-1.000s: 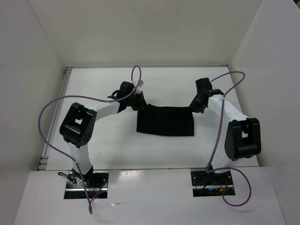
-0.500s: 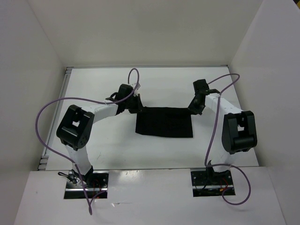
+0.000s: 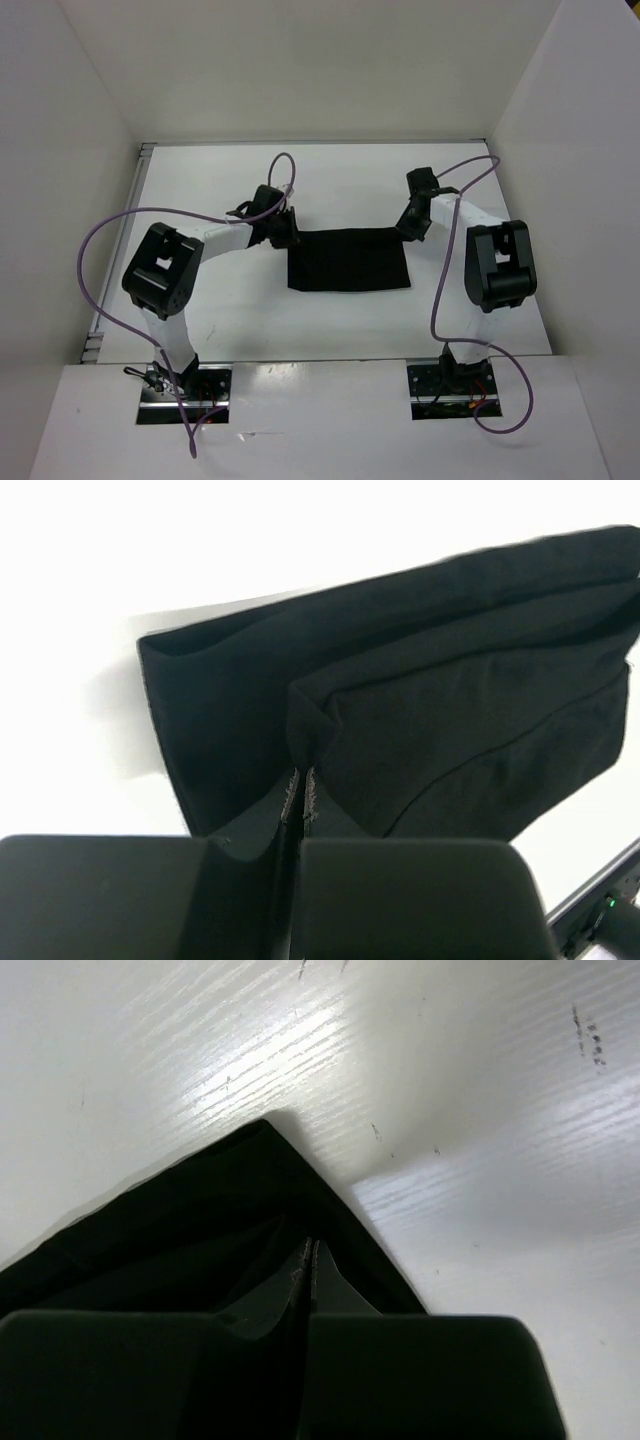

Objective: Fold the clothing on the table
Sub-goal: Fold the skirt

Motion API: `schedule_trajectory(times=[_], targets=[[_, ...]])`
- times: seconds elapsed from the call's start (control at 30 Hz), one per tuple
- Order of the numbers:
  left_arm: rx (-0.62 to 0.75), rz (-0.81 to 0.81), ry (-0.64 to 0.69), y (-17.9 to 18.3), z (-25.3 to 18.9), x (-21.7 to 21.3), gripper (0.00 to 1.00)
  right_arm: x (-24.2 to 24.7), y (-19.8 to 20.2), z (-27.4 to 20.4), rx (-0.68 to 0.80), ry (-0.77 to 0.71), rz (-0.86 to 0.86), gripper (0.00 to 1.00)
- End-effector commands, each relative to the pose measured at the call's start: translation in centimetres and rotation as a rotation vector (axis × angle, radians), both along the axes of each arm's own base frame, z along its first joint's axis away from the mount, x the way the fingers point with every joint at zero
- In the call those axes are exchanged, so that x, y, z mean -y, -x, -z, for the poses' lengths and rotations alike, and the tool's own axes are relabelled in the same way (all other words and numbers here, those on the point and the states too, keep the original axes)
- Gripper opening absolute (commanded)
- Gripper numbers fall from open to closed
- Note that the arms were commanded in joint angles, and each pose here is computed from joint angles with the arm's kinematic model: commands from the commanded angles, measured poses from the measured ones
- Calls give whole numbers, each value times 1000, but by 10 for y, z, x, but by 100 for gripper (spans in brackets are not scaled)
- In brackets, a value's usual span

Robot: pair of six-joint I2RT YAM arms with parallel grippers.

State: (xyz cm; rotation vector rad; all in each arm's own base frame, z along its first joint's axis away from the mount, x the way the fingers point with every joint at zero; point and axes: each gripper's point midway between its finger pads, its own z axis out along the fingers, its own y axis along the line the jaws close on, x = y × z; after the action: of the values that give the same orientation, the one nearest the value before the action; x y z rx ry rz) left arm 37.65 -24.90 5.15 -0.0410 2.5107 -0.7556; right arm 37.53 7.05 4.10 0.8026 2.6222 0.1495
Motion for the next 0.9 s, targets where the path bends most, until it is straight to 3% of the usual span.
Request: schedule_trajectory(times=[0.0, 0.03, 0.1, 0.13, 0.17, 0.23, 0.27, 0.3, 0.43, 0.5, 0.77, 0.87], targets=[[-44, -55, -30, -3, 15, -4, 0, -3, -32, -11, 103, -11, -18, 0], [-66, -62, -34, 0, 20, -5, 0, -6, -38, -14, 128, -25, -37, 0], [-64, -88, -44, -3, 21, -8, 0, -12, -41, -11, 136, -50, -62, 18], [-75, -89, -50, 0, 22, -9, 17, -14, -47, -17, 176, -58, -75, 38], [-77, -108, -53, -2, 22, -10, 34, -14, -49, -23, 204, -57, -84, 40], [-31, -129, -39, -7, 2, -11, 54, -14, -50, -56, 301, -66, -85, 44], [-22, -146, -35, -6, -3, -14, 72, -14, -50, -70, 341, -70, -86, 45], [-7, -155, -37, -6, -8, -16, 76, -14, -49, -85, 378, -74, -86, 45], [97, -214, -6, -15, -61, -35, 82, -15, -30, -137, 438, -74, -94, 47], [111, -230, -16, -7, -71, -42, 83, -19, -15, -134, 383, -81, -111, 47], [-6, -260, -30, 44, -36, -61, 82, -81, 33, -102, 264, -262, -288, 44], [-17, -207, 1, 58, -28, -50, 71, -98, 36, -89, 225, -293, -323, 44]])
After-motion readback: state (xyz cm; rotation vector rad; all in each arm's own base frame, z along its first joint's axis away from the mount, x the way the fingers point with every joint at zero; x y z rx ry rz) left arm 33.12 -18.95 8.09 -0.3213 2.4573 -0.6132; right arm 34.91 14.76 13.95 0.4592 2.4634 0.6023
